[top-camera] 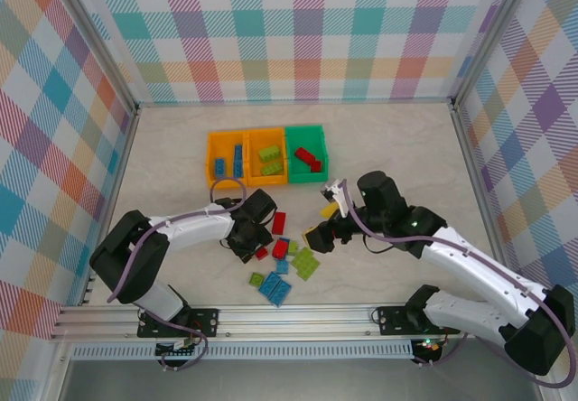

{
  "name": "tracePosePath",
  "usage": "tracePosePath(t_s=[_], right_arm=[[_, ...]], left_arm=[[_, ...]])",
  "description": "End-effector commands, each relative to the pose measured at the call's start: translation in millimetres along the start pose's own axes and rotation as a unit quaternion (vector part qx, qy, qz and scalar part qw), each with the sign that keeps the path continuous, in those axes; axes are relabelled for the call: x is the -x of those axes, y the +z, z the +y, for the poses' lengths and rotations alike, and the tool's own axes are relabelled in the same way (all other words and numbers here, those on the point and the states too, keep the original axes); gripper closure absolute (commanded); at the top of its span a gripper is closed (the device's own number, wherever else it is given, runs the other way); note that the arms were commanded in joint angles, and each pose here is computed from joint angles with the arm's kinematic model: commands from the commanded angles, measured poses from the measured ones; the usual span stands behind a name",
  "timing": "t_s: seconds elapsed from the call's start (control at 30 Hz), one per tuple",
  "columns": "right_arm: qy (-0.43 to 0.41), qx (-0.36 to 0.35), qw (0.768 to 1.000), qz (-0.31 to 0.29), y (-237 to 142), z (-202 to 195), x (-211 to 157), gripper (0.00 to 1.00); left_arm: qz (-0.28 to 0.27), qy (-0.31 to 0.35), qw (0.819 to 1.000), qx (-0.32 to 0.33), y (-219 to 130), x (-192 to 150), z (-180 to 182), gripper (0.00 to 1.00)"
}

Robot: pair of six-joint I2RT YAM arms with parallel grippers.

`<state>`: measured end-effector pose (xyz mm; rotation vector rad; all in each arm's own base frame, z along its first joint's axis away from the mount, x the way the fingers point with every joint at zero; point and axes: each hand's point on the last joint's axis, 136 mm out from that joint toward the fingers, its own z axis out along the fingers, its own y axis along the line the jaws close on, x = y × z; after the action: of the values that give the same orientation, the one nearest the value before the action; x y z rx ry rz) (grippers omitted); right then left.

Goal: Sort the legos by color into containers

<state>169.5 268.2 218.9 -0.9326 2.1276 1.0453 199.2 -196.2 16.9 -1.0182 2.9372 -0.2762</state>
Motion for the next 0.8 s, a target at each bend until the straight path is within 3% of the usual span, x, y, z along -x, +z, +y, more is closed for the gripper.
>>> tracePosePath(t_s=[0.0, 0.2, 0.4, 0.57, 0.63, 0.77], right_arm=[[-0.014, 0.021, 1.000, -0.001, -5.5, 11.1, 0.7, 0.00], [-0.009, 0.061, 0.995, 0.078, -0.2, 20.1, -24.4, 0.00], [0.033, 0.024, 0.993, 0.114, 4.7, 8.7, -29.0, 0.00], [0.026, -0.066, 0.996, 0.055, -11.5, -12.7, -10.6, 0.00], [0.032, -0.109, 0.993, 0.018, -20.6, -24.0, -1.3, 0.00], [0.042, -0.129, 0.991, -0.002, -30.4, -26.9, 4.6, 0.00]], left_arm=[[0.000, 0.015, 1.000, 0.013, 8.0, -2.8, 7.5, 0.58], [-0.040, 0.049, 0.998, -0.011, -11.1, 10.1, -5.4, 0.72], [-0.151, 0.111, 0.978, -0.095, -83.6, 41.2, -49.4, 0.73], [-0.249, 0.172, 0.938, -0.171, -143.6, 67.5, -120.5, 0.73], [-0.278, 0.181, 0.925, -0.187, -151.7, 78.3, -151.2, 0.73], [-0.294, 0.215, 0.911, -0.192, -146.4, 90.3, -210.3, 0.72]])
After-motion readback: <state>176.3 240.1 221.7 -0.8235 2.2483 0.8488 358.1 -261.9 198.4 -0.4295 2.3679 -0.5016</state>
